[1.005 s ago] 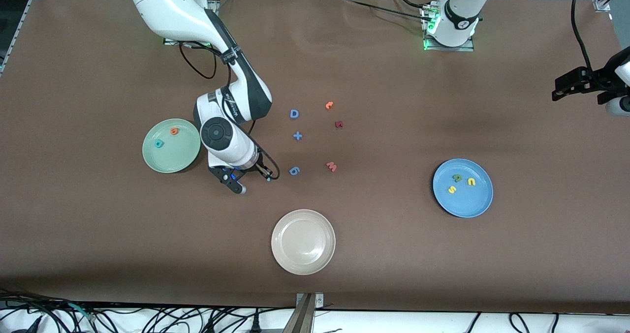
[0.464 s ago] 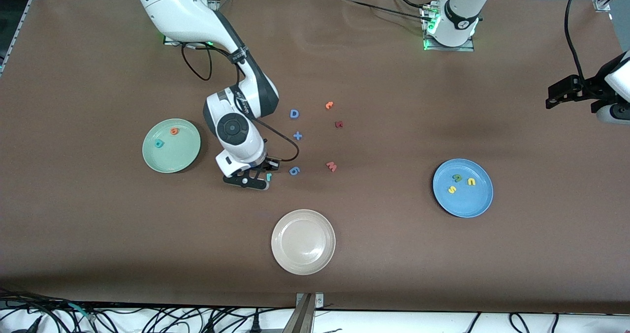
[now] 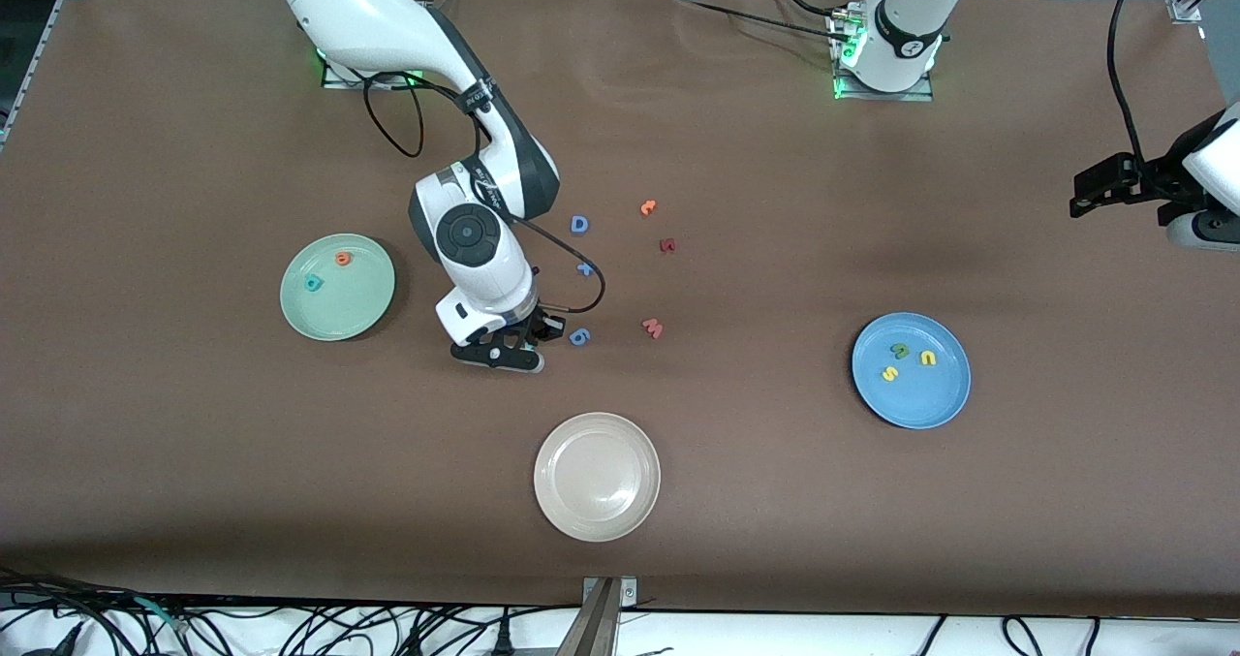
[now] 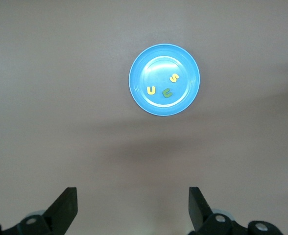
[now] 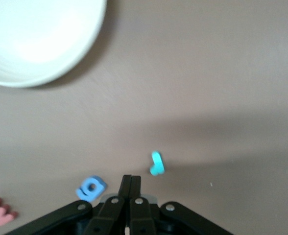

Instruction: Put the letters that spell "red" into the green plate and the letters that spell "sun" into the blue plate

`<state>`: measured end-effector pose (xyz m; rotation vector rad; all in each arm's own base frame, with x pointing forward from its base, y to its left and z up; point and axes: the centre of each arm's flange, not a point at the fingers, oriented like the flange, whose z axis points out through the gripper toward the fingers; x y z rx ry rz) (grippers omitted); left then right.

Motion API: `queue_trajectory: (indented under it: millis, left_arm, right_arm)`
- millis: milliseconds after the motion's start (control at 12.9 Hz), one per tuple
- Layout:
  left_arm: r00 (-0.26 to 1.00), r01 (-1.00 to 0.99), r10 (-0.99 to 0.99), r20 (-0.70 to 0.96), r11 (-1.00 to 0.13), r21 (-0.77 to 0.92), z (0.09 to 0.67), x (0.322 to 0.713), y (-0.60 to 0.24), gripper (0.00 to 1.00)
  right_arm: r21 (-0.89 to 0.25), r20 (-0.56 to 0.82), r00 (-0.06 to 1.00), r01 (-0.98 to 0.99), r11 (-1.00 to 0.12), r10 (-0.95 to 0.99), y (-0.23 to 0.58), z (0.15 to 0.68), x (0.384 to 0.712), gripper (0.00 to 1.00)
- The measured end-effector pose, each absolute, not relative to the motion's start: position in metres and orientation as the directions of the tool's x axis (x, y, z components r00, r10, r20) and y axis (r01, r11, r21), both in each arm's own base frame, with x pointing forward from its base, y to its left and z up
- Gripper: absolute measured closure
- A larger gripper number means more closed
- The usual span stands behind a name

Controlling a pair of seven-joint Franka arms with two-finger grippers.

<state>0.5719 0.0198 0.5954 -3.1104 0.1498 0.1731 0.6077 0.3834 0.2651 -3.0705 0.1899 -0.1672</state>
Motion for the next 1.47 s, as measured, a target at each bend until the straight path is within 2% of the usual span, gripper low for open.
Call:
queue_trajectory:
  millis: [232,541,696,773,928,1392,1469]
  left_arm:
    - [0.988,-0.095,-0.092,-0.126,-0.995,-0.015,0.585,0.577,0.022,0.0]
    - [0.987,-0.104,-0.101,-0.125,-0.994,-0.015,0.585,0.578,0.016,0.0]
    - [0.987,-0.107,-0.105,-0.122,-0.994,-0.015,0.586,0.578,0.014,0.0]
    - [0.987,-0.107,-0.105,-0.121,-0.994,-0.015,0.587,0.579,0.014,0.0]
    - [0.987,-0.107,-0.105,-0.118,-0.994,-0.016,0.588,0.579,0.014,0.0]
    - [0.988,-0.107,-0.105,-0.116,-0.994,-0.016,0.589,0.579,0.014,0.0]
    - [0.988,-0.108,-0.105,-0.116,-0.994,-0.016,0.589,0.579,0.014,0.0]
  right_arm:
    - [-0.063,0.163,0.987,0.006,-0.998,-0.004,0.385,0.297,0.613,0.99]
    - [0.095,0.24,0.958,0.138,-0.986,0.157,0.381,0.302,0.615,0.98]
    - [0.113,0.245,0.954,0.146,-0.983,0.17,0.378,0.303,0.617,0.9]
    - [0.113,0.247,0.954,0.145,-0.983,0.169,0.377,0.303,0.618,0.9]
    - [0.116,0.253,0.954,0.134,-0.984,0.159,0.372,0.306,0.621,0.72]
    - [0.1,0.258,0.96,0.085,-0.991,0.108,0.358,0.31,0.629,0.04]
    - [0.082,0.254,0.963,0.07,-0.994,0.089,0.357,0.314,0.63,0.0]
